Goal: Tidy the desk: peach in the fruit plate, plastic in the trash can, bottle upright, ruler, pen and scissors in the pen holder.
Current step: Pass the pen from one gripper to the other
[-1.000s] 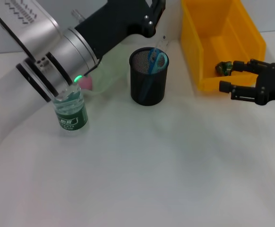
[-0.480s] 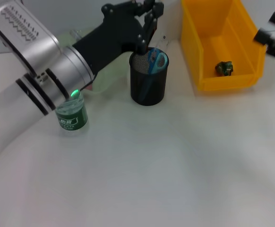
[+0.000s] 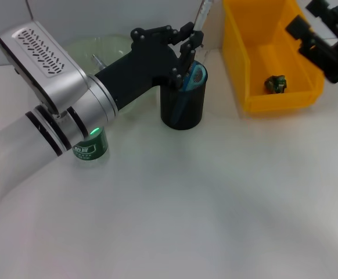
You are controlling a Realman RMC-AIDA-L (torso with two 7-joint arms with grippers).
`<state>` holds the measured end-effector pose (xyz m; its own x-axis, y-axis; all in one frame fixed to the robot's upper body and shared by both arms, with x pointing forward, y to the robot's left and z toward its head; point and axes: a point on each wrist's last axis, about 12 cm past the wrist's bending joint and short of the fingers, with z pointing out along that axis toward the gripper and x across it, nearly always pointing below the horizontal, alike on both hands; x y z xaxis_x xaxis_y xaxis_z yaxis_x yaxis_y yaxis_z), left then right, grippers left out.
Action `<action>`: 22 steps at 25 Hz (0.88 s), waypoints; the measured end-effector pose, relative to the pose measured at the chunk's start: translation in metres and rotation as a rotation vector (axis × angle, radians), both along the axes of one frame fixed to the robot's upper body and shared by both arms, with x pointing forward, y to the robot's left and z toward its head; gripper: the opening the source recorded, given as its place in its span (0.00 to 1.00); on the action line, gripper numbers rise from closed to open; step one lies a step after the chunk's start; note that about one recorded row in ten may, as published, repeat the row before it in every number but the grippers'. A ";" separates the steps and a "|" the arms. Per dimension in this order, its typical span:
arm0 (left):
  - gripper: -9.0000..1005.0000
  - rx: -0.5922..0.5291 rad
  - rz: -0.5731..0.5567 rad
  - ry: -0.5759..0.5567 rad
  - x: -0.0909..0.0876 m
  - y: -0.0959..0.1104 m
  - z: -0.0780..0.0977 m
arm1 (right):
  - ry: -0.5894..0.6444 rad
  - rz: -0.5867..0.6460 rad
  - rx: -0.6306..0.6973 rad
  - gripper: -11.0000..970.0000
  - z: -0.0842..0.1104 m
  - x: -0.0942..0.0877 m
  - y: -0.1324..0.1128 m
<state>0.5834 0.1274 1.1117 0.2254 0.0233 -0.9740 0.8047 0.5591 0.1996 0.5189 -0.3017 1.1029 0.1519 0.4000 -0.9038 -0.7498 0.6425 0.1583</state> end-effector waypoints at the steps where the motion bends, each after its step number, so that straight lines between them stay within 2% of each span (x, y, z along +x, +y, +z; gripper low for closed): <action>1: 0.17 0.020 0.008 0.000 0.001 0.000 -0.003 | -0.003 -0.002 0.009 0.84 -0.003 -0.001 0.005; 12: 0.18 0.053 0.032 0.000 0.003 0.001 -0.006 | 0.012 -0.109 0.090 0.84 -0.024 -0.001 0.044; 16: 0.18 0.060 0.029 0.001 0.003 0.001 -0.007 | -0.003 -0.128 0.088 0.84 -0.026 0.001 0.063; 22: 0.18 0.074 0.024 0.003 0.002 -0.001 -0.009 | -0.014 -0.112 0.088 0.84 -0.025 0.002 0.077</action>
